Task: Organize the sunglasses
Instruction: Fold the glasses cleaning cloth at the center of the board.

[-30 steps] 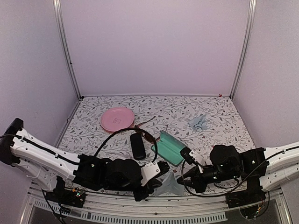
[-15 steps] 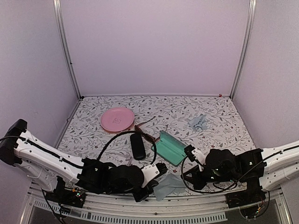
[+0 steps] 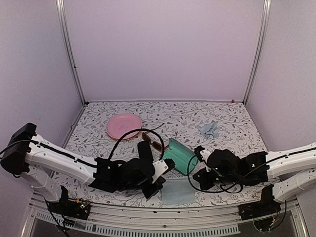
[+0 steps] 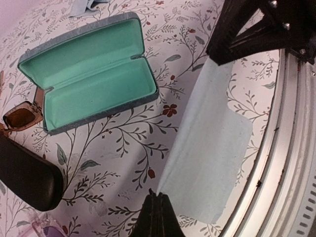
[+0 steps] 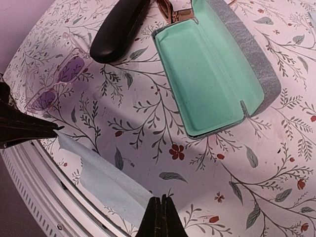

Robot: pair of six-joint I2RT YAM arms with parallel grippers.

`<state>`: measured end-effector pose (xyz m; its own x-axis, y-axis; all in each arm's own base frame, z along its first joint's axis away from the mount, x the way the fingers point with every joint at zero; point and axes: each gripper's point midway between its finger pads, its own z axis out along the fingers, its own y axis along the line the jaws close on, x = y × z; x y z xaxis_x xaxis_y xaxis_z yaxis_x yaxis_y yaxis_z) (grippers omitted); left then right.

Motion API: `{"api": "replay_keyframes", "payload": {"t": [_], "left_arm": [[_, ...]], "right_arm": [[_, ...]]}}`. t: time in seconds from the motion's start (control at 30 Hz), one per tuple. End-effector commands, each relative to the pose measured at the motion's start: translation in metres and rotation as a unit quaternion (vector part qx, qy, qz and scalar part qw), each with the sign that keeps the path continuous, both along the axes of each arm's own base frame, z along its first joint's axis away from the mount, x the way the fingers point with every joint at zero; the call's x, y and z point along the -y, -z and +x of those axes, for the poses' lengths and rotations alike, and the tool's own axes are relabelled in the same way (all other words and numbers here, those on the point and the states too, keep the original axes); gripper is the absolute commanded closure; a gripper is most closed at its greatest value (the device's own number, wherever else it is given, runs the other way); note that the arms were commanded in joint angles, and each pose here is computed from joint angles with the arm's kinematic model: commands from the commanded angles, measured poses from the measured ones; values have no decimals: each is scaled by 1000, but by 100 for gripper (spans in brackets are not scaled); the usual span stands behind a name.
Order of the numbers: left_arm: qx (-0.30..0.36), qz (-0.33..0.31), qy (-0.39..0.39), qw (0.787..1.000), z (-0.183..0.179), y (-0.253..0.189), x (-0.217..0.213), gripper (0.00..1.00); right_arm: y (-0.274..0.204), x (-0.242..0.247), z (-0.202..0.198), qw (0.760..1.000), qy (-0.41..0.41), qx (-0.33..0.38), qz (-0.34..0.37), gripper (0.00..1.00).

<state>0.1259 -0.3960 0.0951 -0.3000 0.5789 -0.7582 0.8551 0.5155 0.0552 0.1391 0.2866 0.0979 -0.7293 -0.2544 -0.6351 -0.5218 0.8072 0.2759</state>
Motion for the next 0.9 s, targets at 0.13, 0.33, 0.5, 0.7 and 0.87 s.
{"api": "replay_keyframes", "payload": {"t": [0.13,0.33,0.5,0.7,0.87], "left_arm": [[1,13,17,1000,25,13,0,100],[1,17,33,999,35,18,2,100],[-10,18,53,998,31,27,8,100],[-23,15,62,998,25,35,9,100],[-29,7,71,997,19,35,9,100]], "right_arm": [[2,-3,32,1000,3,19,-24,100],[14,-7,45,999,-9,16,-38,100],[24,-15,40,999,-38,3,-37,100],[28,-16,32,998,-54,-6,-25,100],[27,-17,21,997,-71,-19,0,100]]}}
